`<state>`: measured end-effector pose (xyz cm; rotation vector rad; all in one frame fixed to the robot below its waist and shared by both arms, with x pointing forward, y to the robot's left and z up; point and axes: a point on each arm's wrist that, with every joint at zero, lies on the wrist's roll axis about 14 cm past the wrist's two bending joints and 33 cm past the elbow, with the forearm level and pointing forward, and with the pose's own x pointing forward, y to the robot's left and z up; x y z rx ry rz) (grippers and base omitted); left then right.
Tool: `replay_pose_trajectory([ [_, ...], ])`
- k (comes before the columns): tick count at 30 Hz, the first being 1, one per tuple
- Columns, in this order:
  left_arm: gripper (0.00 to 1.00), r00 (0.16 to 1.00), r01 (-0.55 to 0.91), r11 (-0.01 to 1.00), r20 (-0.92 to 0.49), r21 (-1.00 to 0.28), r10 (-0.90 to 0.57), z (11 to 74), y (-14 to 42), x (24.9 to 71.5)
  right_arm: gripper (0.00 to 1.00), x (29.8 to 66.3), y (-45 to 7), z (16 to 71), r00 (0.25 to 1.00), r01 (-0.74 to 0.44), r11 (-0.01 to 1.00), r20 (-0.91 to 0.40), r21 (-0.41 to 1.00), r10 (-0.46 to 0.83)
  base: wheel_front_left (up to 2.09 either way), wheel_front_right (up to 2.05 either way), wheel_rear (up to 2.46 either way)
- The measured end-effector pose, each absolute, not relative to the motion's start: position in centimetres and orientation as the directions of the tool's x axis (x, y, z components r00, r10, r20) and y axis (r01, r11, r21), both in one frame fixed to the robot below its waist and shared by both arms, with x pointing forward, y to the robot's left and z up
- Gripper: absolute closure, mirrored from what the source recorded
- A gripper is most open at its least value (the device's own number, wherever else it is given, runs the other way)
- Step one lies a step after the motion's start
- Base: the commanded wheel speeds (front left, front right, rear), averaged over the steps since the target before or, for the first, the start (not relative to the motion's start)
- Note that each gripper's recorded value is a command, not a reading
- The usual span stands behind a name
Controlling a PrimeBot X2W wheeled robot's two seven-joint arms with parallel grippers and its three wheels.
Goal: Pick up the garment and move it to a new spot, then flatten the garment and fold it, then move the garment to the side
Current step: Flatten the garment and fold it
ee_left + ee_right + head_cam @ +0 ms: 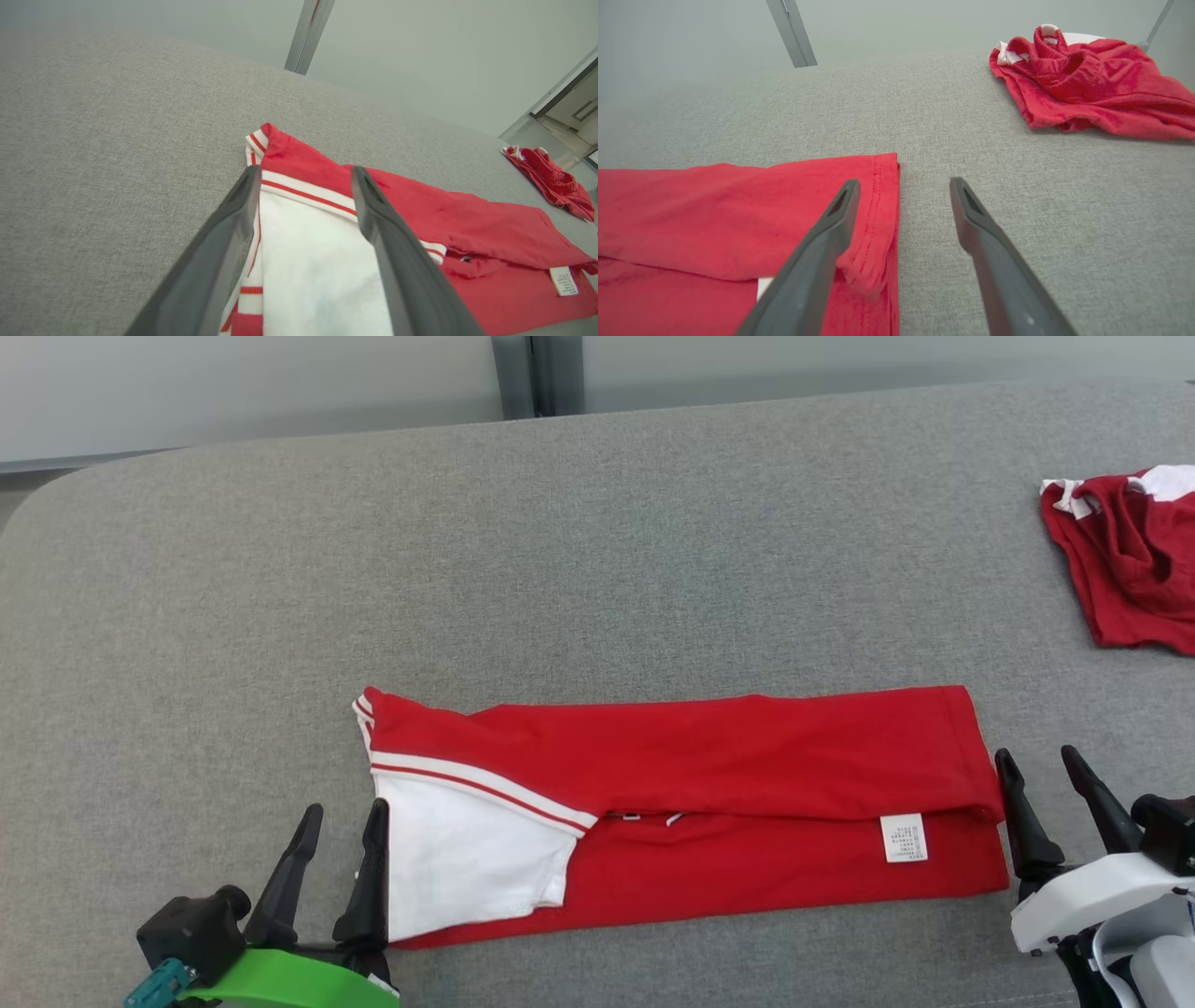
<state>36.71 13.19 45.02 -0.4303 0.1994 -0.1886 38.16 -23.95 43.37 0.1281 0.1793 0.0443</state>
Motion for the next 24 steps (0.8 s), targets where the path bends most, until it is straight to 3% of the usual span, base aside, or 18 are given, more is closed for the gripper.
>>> replay_pose_trajectory([
  [8,0.00,0.967,0.160,0.894,-0.114,-0.419,-0.226,46.1,12.7,36.9,0.00,37.7,-25.1,44.0,0.986,0.016,0.993,-0.164,0.121,0.004,0.00,0.00,0.00],
  [24,0.00,0.978,0.144,0.899,-0.078,-0.414,-0.192,46.6,12.3,37.6,0.00,39.2,-22.5,40.0,0.903,-0.023,0.987,-0.420,0.156,0.088,0.00,0.00,0.00],
])
